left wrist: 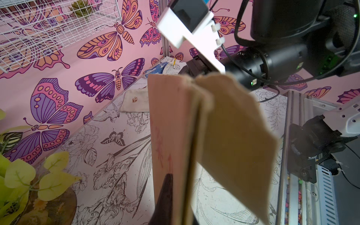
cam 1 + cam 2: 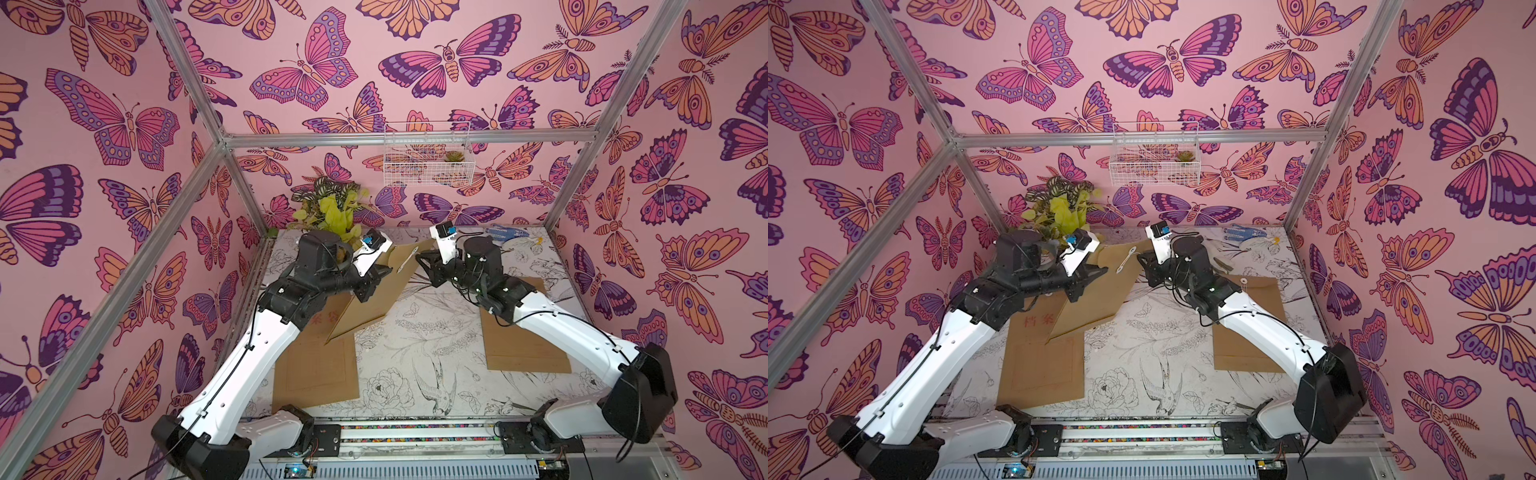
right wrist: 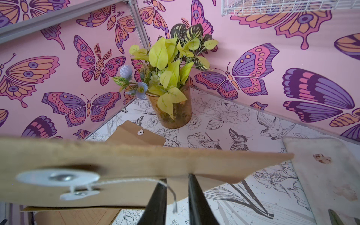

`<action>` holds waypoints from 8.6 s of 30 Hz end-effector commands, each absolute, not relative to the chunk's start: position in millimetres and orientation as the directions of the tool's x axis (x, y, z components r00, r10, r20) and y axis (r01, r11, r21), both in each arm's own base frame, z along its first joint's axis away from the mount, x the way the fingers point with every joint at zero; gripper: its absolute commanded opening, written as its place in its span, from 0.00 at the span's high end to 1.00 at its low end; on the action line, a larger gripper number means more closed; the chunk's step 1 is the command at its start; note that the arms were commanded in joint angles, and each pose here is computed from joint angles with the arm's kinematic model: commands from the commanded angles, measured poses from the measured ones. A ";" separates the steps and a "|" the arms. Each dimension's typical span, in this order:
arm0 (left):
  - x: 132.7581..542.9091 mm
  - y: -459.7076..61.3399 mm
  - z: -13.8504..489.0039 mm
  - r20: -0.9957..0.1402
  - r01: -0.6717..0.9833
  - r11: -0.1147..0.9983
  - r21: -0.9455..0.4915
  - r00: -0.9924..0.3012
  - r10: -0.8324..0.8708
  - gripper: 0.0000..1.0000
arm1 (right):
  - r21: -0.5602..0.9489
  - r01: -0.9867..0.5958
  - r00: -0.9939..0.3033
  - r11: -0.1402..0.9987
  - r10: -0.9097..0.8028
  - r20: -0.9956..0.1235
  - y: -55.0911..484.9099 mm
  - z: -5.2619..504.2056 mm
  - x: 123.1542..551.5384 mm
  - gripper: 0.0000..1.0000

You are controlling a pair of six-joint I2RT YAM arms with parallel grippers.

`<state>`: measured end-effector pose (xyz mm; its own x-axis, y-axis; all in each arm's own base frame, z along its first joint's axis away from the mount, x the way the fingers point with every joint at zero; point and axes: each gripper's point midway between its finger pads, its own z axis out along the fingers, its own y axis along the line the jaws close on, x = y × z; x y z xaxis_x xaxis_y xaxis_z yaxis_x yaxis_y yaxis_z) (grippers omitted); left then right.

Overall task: Close the mouth of the file bag
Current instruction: Close the file bag, then place the file bag at the center of the board, then pick up the file bag from the center of the board.

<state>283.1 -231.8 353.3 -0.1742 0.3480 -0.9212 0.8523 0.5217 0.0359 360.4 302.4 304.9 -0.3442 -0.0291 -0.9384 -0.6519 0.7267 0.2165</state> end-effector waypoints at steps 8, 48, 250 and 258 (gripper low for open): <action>281.6 -233.3 363.6 -0.935 0.847 0.531 0.015 -0.176 0.308 1.00 | 0.248 -0.660 -0.327 0.710 0.026 -0.945 301.6 332.4 350.9 0.96; 275.5 -239.6 320.6 -0.894 0.849 0.508 -0.147 -0.334 0.299 1.00 | 0.406 -0.700 -0.524 0.587 -0.036 -0.851 305.4 371.4 308.4 1.00; 217.0 -182.5 192.0 -0.543 0.354 0.935 -0.021 -0.789 0.287 0.36 | 0.787 0.280 -0.931 0.549 0.354 0.085 397.5 142.0 277.8 1.00; 195.6 -200.4 189.7 -0.399 0.501 0.853 0.142 -0.760 0.513 0.29 | 0.827 0.305 -0.913 0.472 0.391 0.113 403.2 164.5 285.3 1.00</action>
<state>203.1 -226.5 203.5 -0.7547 0.4147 -0.5084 0.4840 0.8750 -0.0047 280.3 400.1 147.7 -0.9249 0.3673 0.0980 0.2922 0.5220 0.8013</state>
